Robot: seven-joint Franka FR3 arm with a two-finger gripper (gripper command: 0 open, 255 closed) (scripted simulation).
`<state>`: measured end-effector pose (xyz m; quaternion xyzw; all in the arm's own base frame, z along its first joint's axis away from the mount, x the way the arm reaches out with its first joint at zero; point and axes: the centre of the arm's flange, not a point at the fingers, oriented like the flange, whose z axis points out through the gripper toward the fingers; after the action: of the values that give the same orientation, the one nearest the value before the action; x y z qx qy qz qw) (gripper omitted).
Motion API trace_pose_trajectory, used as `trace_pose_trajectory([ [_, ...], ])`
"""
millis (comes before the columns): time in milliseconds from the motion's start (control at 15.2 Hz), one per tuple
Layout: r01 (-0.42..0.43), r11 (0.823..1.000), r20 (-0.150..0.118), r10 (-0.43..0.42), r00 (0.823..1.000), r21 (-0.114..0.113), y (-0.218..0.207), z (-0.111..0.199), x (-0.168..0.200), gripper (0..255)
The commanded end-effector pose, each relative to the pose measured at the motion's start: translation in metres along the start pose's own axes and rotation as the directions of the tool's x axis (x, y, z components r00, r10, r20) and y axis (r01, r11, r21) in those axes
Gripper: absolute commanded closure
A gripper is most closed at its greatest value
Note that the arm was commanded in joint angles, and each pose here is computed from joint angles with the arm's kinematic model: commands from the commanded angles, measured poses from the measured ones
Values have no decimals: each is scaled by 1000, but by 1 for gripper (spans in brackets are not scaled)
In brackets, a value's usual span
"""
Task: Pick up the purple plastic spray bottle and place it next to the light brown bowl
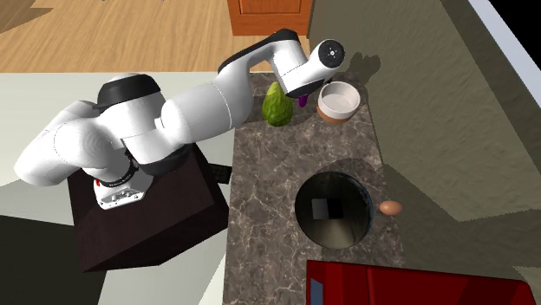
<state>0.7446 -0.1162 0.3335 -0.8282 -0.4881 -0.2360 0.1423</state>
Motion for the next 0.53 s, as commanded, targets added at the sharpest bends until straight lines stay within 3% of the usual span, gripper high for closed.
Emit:
trace_pose_trajectory([
  [0,0,1000,0,0,1000,1,-1,-10,-1,0],
  [462,0,1000,0,0,1000,1,-1,-10,-1,0],
])
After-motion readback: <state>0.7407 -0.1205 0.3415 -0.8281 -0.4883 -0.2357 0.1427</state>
